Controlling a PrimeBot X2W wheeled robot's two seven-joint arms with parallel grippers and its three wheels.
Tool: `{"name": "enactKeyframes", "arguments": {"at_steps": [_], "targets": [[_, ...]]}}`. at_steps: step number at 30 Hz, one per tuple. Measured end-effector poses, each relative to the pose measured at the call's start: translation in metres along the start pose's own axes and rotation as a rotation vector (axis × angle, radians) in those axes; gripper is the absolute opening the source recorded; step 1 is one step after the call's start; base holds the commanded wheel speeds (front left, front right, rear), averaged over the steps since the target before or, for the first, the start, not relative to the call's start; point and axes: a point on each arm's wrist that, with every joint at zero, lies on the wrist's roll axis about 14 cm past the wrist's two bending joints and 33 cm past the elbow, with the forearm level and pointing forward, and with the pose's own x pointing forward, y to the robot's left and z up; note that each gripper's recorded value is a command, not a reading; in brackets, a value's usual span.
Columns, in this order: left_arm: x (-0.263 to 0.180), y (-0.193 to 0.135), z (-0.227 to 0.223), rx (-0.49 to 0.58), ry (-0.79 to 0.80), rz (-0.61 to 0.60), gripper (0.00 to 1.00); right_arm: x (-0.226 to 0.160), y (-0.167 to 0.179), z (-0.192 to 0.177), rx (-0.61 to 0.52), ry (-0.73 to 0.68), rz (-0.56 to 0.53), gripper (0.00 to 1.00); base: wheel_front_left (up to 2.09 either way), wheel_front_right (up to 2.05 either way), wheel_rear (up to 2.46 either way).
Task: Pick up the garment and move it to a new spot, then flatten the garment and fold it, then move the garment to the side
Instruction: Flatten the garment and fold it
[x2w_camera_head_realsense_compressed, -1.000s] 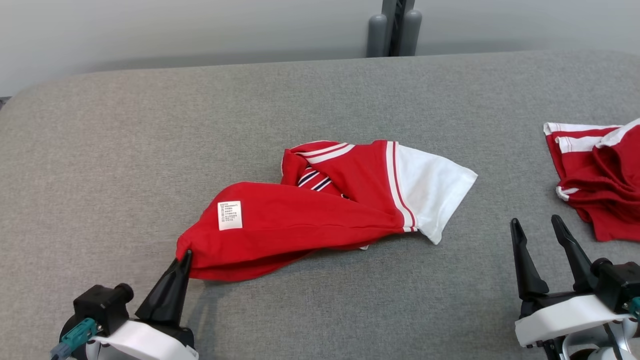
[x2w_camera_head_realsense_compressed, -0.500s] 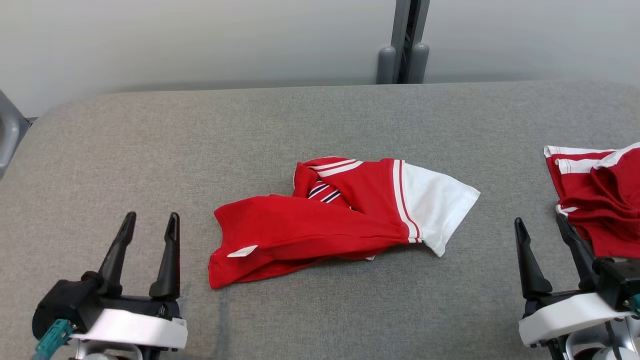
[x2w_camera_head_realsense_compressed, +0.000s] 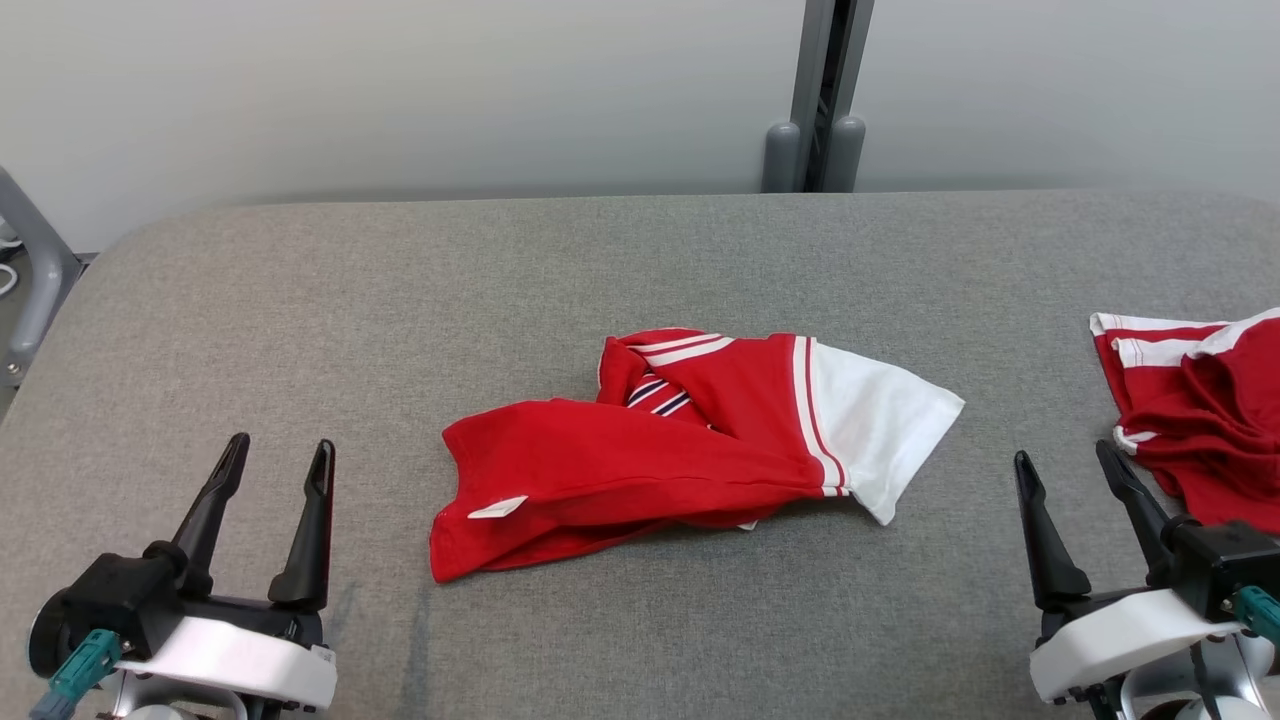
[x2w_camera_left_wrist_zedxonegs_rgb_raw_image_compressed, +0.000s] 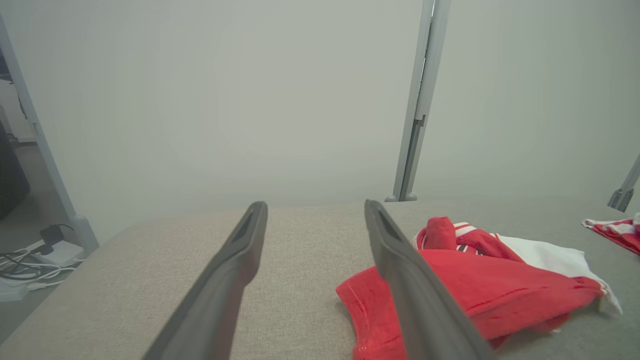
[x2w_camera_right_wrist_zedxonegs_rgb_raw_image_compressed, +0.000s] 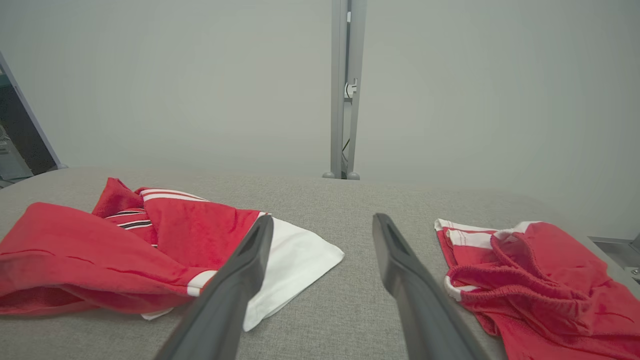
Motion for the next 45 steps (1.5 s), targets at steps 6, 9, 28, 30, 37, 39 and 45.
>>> {"name": "enactKeyframes", "arguments": {"at_steps": [6, 9, 28, 30, 37, 39, 45], "targets": [[-0.002, 0.002, -0.007, 0.001, 0.022, 0.001, 1.00, 0.002, 0.001, -0.001, 0.001, 0.000, 0.004, 1.00, 0.00, 0.00, 0.00], [-0.003, 0.003, -0.008, 0.001, 0.028, 0.005, 1.00, 0.003, 0.002, -0.001, 0.001, 0.000, 0.006, 1.00, 0.00, 0.00, 0.00], [0.006, -0.047, -0.156, -0.212, 0.636, -0.155, 1.00, 0.015, -0.023, -0.023, 0.044, 0.035, -0.065, 1.00, 0.00, 0.00, 0.00], [0.008, -0.047, -0.160, -0.214, 0.644, -0.156, 0.74, 0.017, -0.025, -0.024, 0.044, 0.035, -0.071, 1.00, 0.00, 0.00, 0.00], [0.012, -0.049, -0.168, -0.209, 0.671, -0.181, 0.00, 0.021, -0.030, -0.026, 0.051, 0.034, -0.083, 1.00, 0.00, 0.00, 0.00], [0.014, -0.048, -0.166, -0.201, 0.650, -0.181, 0.00, 0.024, -0.030, -0.022, 0.054, 0.022, -0.084, 1.00, 0.00, 0.00, 0.00], [0.028, -0.040, -0.145, -0.174, 0.537, -0.178, 0.00, 0.033, -0.037, -0.007, 0.028, -0.019, -0.090, 1.00, 0.00, 0.00, 0.00]]}}
